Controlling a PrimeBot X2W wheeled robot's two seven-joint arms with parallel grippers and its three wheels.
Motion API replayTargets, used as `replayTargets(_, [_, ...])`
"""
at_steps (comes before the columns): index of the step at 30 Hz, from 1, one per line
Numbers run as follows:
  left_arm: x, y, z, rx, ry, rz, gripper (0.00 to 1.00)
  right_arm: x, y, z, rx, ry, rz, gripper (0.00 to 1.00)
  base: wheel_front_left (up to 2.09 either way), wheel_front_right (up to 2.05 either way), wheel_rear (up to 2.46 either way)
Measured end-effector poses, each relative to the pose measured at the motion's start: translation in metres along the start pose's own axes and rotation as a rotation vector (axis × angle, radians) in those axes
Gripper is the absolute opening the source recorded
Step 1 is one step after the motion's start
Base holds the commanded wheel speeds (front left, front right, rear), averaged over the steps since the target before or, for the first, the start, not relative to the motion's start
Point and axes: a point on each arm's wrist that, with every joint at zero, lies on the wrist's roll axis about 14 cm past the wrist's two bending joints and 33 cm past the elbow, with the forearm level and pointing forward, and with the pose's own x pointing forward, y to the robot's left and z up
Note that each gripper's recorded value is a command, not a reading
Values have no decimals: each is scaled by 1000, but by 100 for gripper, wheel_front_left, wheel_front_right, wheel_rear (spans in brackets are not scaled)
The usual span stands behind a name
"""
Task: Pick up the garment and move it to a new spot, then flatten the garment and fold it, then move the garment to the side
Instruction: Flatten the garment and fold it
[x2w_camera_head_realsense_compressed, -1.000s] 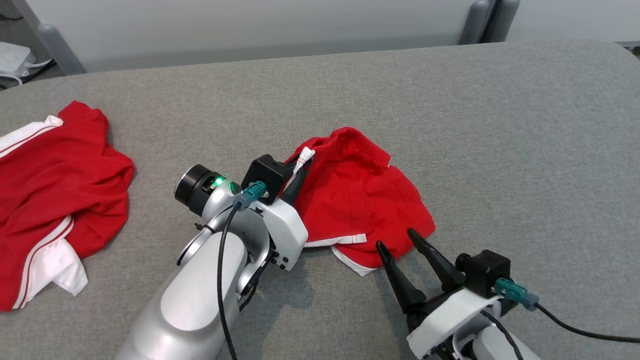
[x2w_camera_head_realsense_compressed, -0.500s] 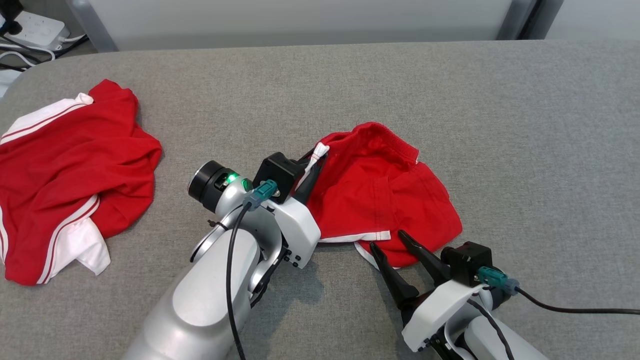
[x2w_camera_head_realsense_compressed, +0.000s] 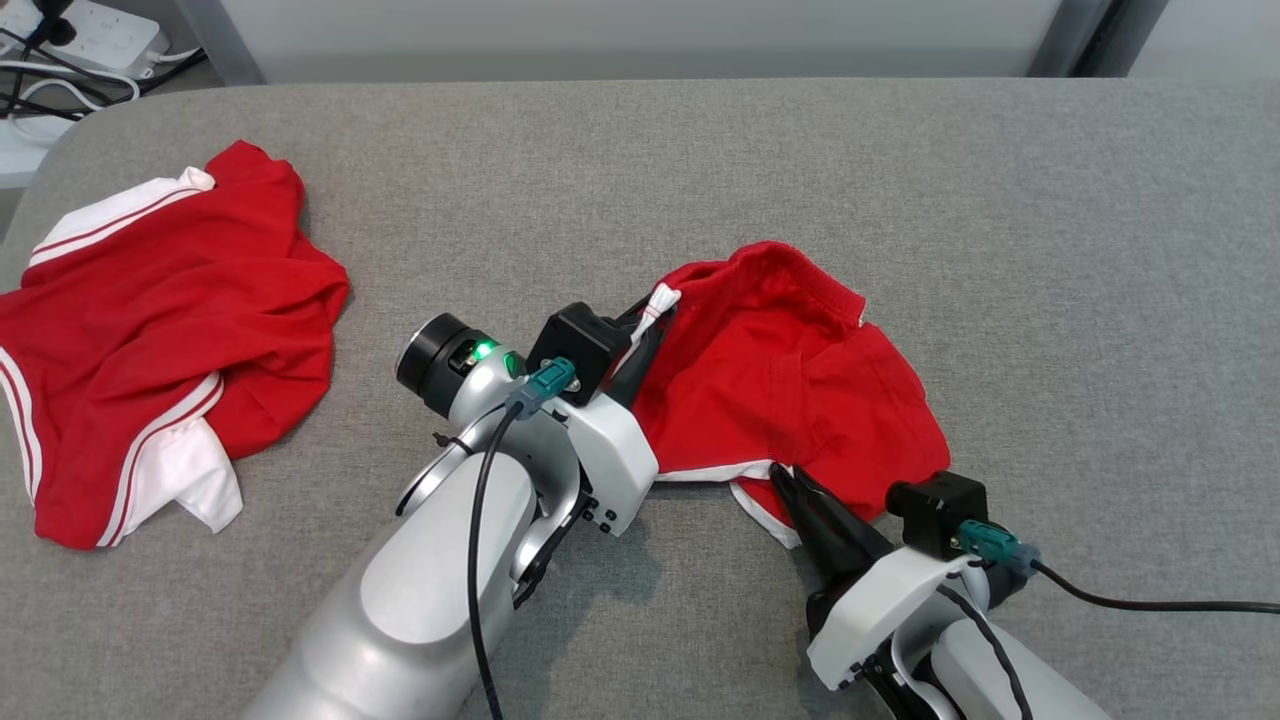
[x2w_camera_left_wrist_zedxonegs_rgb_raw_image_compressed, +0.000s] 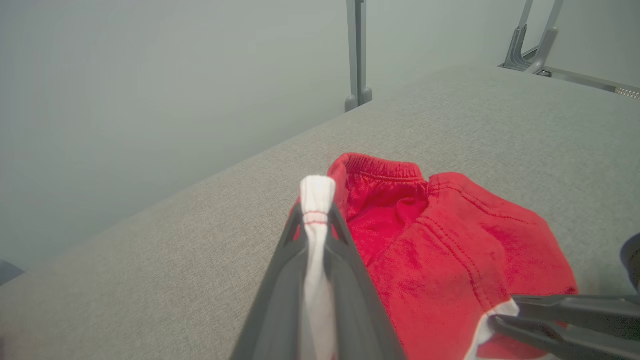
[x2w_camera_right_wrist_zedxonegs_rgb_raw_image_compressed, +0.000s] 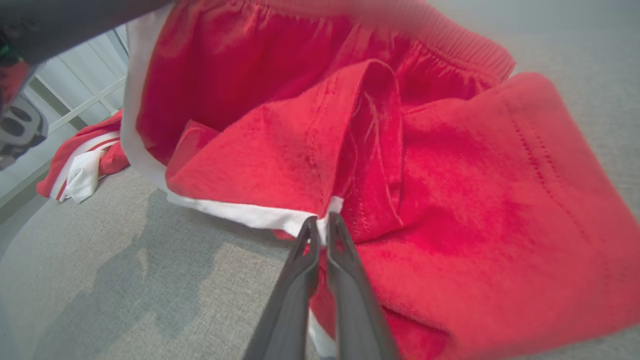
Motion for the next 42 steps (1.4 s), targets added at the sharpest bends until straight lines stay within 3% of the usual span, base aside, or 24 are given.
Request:
replayTargets(1, [0, 0, -1, -1, 1, 0, 0, 0, 0, 0, 0, 0, -1, 0, 0, 0, 0])
replayTargets(9, [-3, 5, 3, -40, -11, 30, 0, -1, -4, 11, -21, -29, -12, 0, 0, 0, 0])
replayTargets(17, [-8, 21, 16, -137, -70, 106, 0, -22, -27, 85, -46, -261, -91, 0, 0, 0, 0])
replayTargets(30, [-28, 73, 58, -625, -272, 253, 0, -87, -62, 188, -230, -568, -242, 0, 0, 0, 0])
replayTargets(34, [-46, 83, 32, -833, -262, 309, 0, -88, -61, 182, -250, -551, -232, 0, 0, 0, 0])
replayTargets(38, [-69, 60, -45, -1012, -70, 379, 0, -88, -72, 129, -195, -420, -263, 0, 0, 0, 0])
replayTargets(41, [-78, 35, -80, -1042, 55, 376, 0, -89, -80, 110, -181, -364, -287, 0, 0, 0, 0])
replayTargets(42, [-79, 29, -87, -1042, 85, 371, 4, -89, -83, 106, -177, -355, -293, 0, 0, 0, 0])
